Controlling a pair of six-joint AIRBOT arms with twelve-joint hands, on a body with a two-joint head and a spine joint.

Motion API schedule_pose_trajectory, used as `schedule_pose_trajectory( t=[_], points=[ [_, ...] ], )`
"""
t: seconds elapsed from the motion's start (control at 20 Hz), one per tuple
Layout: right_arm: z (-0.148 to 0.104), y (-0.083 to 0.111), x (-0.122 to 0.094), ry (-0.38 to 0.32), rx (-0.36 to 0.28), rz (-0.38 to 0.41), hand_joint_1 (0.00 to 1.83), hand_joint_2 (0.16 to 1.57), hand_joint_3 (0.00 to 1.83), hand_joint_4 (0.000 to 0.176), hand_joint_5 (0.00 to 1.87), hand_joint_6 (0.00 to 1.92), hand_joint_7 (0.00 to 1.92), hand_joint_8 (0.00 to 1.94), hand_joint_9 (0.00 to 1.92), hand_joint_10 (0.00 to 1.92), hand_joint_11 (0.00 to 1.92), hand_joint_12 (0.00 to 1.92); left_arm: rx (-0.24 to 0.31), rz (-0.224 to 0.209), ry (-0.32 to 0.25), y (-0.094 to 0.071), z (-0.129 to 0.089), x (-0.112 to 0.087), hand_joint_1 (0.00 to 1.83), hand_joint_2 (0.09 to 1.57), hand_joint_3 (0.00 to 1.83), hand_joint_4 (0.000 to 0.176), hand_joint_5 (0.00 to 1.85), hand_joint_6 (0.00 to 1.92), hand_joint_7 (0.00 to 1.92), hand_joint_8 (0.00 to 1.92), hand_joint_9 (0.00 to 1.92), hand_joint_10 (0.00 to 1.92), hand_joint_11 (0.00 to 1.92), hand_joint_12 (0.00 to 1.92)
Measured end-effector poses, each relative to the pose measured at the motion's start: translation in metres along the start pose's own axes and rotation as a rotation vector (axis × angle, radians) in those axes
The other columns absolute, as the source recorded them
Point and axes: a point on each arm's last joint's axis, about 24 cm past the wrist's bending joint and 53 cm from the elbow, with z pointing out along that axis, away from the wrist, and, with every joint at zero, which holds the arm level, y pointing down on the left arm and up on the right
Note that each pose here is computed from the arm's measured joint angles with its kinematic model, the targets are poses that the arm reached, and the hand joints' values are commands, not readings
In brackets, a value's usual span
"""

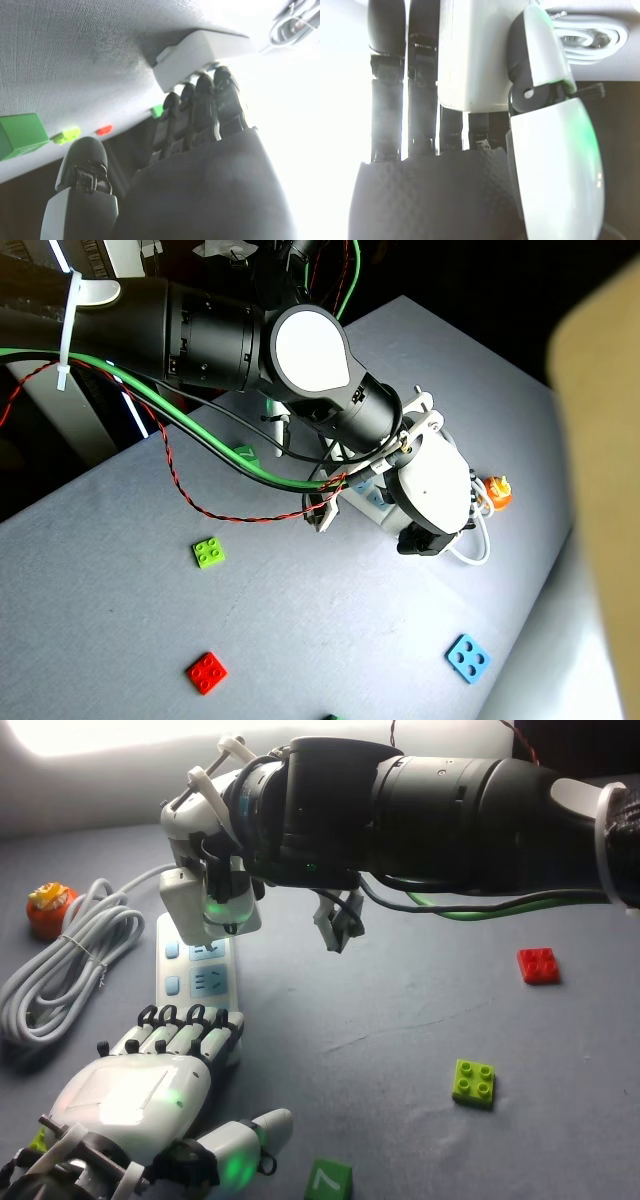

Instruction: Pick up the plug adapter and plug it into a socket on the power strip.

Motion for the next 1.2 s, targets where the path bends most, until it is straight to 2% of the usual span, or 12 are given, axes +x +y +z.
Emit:
schedule_pose_trajectory(
  t=[0.35,0.6,0.85,1.0,1.2],
  points=[
    [0.004,-0.002,0.004,0.001,-0.006,0.041,1.23,1.13,0.0,0.0,0.84,1.15,1.07,0.91,1.3,0.01,0.94,0.92,0.0,0.0,0.001,0.0,0.0,0.0,0.05,1.29,0.0,0.0,0.1,0.0,0.05,0.0,0.02,0.0,0.0,0.0],
    [0.007,0.001,0.006,0.002,-0.026,0.042,1.23,1.13,0.0,0.0,0.85,1.14,1.07,0.9,1.3,0.01,0.92,0.93,-0.001,0.0,0.001,0.0,0.0,0.0,0.05,1.28,0.0,0.0,0.09,0.0,0.05,0.01,0.04,0.01,0.02,0.01],
    [0.008,0.002,0.004,-0.003,-0.032,0.041,1.22,1.14,0.0,0.0,0.83,1.16,1.05,0.94,1.28,0.0,0.91,0.92,-0.001,0.0,0.001,0.0,0.0,0.0,0.0,1.28,0.0,0.0,0.08,0.0,0.04,0.0,0.03,0.0,0.01,0.01],
    [0.01,0.0,-0.003,-0.02,-0.035,0.03,1.24,1.12,0.0,0.0,0.87,1.1,1.1,0.86,1.3,0.01,0.93,0.92,-0.001,-0.001,0.001,0.0,0.0,0.0,0.02,1.28,0.0,0.0,0.09,0.0,0.05,0.0,0.03,0.0,0.01,0.01],
    [0.01,-0.004,-0.005,-0.024,-0.029,0.03,1.23,1.11,0.0,0.0,0.88,1.09,1.11,0.84,1.31,0.01,0.96,0.91,-0.001,-0.001,0.001,0.0,0.0,0.0,0.01,1.29,0.0,0.0,0.09,0.0,0.05,0.0,0.04,0.0,0.02,0.02]
  ],
)
